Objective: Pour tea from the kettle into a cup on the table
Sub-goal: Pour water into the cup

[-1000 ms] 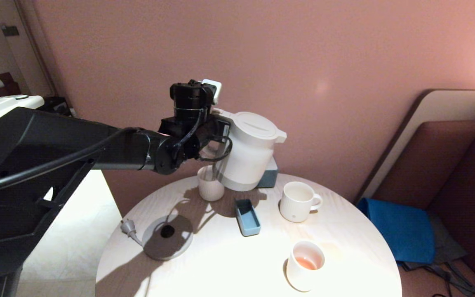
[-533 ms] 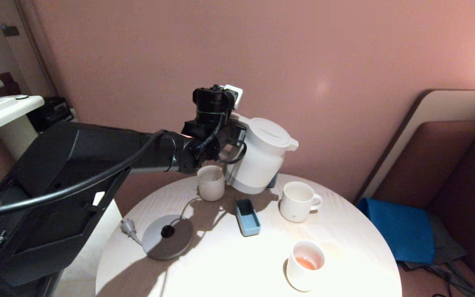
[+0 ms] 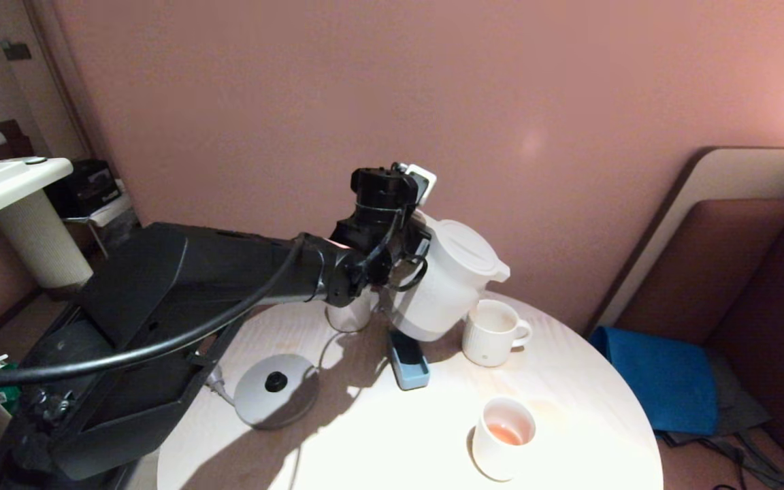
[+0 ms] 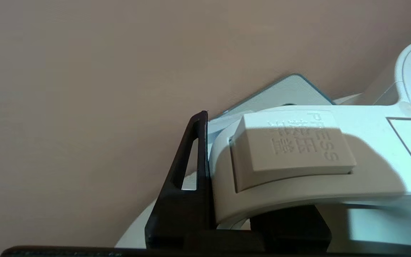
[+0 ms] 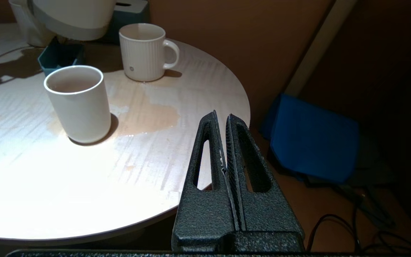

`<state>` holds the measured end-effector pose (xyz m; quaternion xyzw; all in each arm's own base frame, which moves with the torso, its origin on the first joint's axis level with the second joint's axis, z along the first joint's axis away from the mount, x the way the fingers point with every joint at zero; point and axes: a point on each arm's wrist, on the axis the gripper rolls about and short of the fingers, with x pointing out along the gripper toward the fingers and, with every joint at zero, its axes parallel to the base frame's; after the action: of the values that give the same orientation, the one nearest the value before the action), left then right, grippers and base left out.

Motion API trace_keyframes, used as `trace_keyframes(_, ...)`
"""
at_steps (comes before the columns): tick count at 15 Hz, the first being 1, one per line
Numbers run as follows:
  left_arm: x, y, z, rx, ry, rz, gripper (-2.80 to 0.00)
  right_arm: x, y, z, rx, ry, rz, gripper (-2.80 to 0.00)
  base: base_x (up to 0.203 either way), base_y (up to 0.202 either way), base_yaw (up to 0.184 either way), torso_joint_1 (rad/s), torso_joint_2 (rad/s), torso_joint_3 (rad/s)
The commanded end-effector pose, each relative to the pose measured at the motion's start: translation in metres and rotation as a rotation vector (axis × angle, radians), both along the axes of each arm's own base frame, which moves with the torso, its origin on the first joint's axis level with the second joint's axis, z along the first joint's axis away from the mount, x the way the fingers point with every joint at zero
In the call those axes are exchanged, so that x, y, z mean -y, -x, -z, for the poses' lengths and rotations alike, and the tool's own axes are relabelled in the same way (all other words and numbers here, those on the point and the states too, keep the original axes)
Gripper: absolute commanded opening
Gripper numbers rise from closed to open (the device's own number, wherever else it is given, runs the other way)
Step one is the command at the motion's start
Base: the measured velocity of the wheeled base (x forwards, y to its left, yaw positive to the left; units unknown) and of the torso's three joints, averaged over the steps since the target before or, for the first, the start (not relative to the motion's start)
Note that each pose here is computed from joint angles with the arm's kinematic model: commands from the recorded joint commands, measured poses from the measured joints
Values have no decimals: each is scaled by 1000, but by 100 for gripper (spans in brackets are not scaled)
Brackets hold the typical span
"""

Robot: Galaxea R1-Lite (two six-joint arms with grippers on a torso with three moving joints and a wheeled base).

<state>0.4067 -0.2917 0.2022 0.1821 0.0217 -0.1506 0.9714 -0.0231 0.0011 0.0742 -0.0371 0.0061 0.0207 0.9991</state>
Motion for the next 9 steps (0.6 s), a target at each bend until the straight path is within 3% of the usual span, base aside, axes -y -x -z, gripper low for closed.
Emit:
trace_keyframes(1,1,-1,3,0,-9,0,-280,0,0,0,-1,1,0,-280,0,0,0,0,0,0)
trace_keyframes(9,0,-1,3,14,-59,1,-280,0,0,0,-2,0,0,-280,0,0,0,0,0,0)
